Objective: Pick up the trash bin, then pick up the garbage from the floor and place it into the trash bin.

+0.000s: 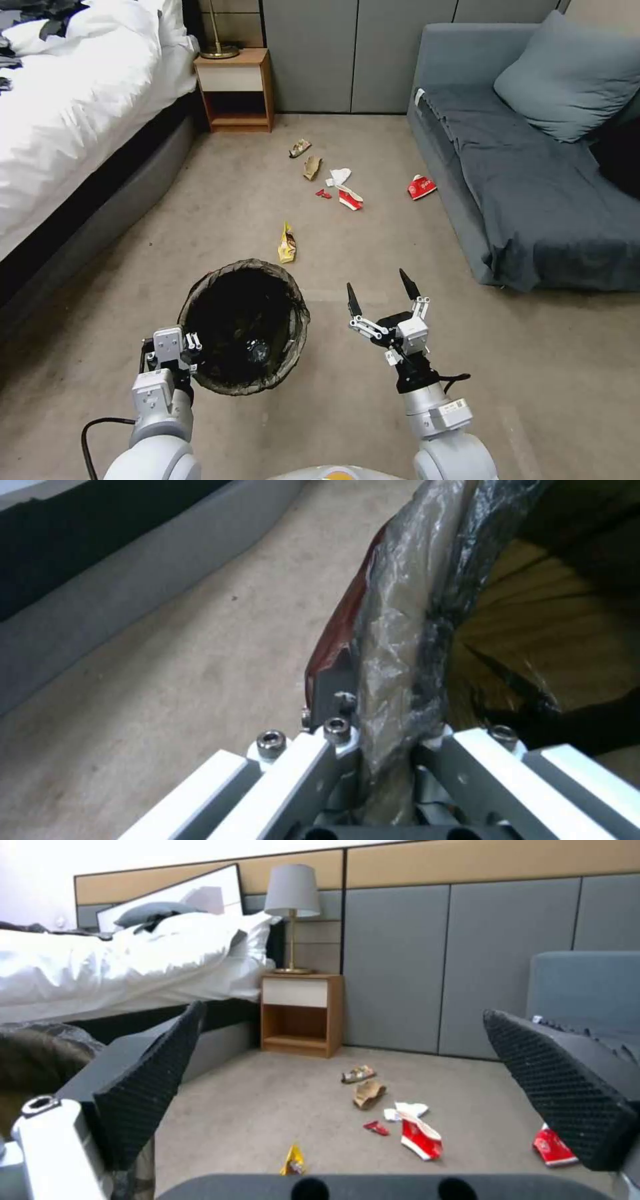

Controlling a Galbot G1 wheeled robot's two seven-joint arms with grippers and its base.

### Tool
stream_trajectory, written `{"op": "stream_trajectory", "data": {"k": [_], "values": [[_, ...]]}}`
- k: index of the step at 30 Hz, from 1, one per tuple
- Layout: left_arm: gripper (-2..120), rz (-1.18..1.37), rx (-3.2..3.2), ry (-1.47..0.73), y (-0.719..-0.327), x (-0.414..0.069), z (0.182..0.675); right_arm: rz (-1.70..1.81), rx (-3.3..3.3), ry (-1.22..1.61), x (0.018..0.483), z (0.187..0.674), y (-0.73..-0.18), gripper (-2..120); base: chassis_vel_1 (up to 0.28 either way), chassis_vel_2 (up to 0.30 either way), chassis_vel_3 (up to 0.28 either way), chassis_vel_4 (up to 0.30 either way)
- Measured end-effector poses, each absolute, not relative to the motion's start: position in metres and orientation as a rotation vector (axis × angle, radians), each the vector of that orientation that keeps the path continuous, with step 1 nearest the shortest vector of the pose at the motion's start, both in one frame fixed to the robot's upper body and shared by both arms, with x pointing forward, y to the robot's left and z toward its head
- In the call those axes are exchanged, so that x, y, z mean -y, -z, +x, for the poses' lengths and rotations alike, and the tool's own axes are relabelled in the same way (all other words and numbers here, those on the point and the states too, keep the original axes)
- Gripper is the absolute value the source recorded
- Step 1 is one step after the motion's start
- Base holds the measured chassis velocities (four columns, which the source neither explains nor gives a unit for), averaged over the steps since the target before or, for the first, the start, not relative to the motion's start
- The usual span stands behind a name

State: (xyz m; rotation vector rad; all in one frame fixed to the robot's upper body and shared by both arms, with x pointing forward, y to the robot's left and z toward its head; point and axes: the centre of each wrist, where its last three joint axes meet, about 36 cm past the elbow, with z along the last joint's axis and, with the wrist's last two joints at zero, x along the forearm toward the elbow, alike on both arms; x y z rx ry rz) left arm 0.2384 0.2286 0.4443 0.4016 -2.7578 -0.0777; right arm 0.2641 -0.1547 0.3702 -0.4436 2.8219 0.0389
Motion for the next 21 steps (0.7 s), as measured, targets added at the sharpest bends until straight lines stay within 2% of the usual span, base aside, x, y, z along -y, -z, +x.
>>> {"op": "stream_trajectory", "data": {"k": [10, 21], "values": [[0, 0.415, 2.765, 0.083, -0.4458, -0.2295, 0.2400, -0.455, -2.813, -0.035, 0.1552, 0.2655, -0.3708, 100, -0.231, 0.217, 0.218, -0.224], [0, 0.422, 2.771, 0.079, -0.4472, -0.2307, 0.2413, -0.478, -2.803, -0.027, 0.1560, 0.2664, -0.3691, 100, -0.322, 0.339, 0.329, -0.330]]}}
